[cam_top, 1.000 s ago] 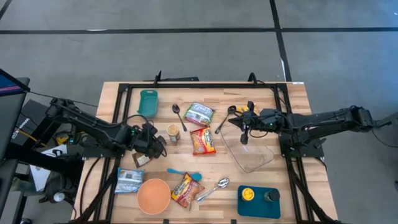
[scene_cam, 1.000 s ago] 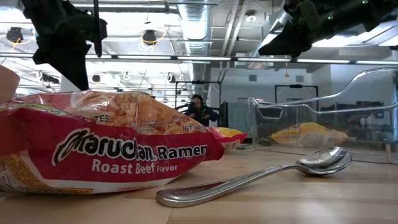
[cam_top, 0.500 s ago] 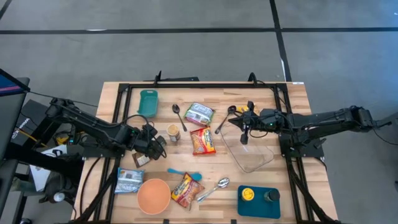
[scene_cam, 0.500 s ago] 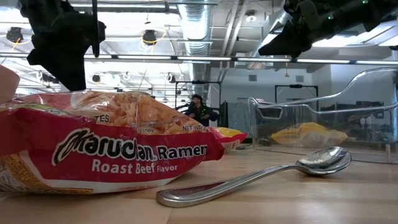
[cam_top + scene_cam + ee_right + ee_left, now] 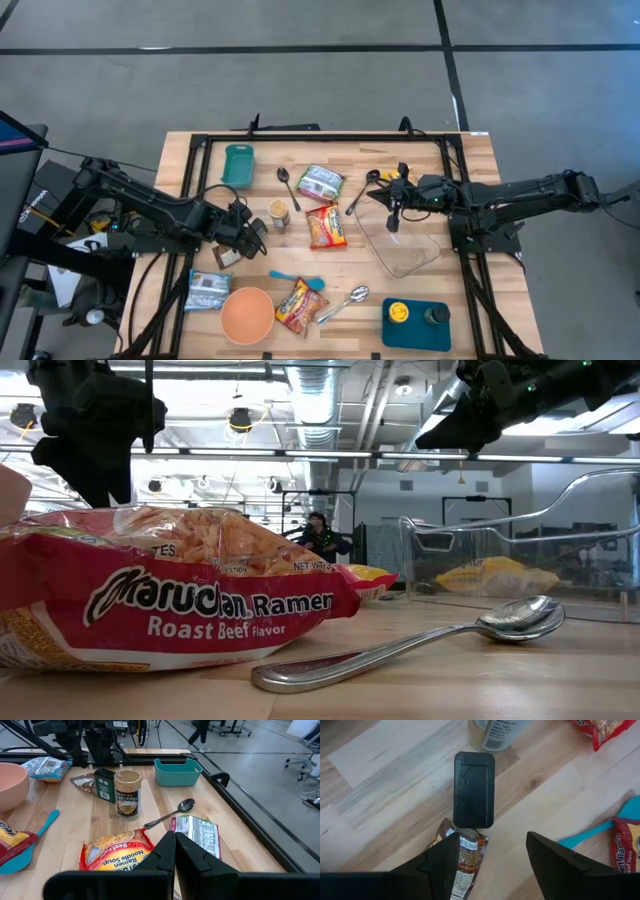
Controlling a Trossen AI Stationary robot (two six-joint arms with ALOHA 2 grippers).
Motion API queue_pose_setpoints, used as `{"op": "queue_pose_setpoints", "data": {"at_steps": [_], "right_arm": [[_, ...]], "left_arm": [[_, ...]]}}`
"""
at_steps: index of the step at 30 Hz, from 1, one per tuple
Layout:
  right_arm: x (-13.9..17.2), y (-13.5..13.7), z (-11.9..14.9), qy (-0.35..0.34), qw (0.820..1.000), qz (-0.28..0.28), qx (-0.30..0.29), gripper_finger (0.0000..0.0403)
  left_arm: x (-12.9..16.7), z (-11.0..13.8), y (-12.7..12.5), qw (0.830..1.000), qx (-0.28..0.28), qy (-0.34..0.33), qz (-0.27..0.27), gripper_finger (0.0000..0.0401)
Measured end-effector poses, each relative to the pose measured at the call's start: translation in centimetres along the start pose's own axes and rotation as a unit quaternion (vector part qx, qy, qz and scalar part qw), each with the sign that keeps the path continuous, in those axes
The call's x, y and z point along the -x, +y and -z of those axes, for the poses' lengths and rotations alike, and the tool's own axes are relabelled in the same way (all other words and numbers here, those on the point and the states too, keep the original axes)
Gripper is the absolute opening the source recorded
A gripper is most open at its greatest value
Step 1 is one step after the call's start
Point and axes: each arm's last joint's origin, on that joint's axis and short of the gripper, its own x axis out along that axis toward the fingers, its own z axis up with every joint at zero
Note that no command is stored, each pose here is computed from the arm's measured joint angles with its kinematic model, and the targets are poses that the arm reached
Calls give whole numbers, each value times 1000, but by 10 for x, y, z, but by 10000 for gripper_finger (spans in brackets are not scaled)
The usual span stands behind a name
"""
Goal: Pick & Place Food Item
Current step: Put the black spice can into the blue bin
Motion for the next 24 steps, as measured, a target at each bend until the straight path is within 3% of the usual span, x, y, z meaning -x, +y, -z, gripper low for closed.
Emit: {"op": "queue_pose_setpoints", "data": {"at_steps": [12, 18, 24], "right_arm": [[0, 0, 1, 4, 1000, 0, 1, 1], [0, 0, 1, 4, 1000, 0, 1, 1], [0, 0, 1, 4, 1000, 0, 1, 1]], "left_arm": [[4, 18, -5, 1000, 7, -13, 9, 201], [-14, 35, 8, 999, 40, -14, -18, 206], [-32, 44, 15, 999, 51, -12, -3, 218]]}}
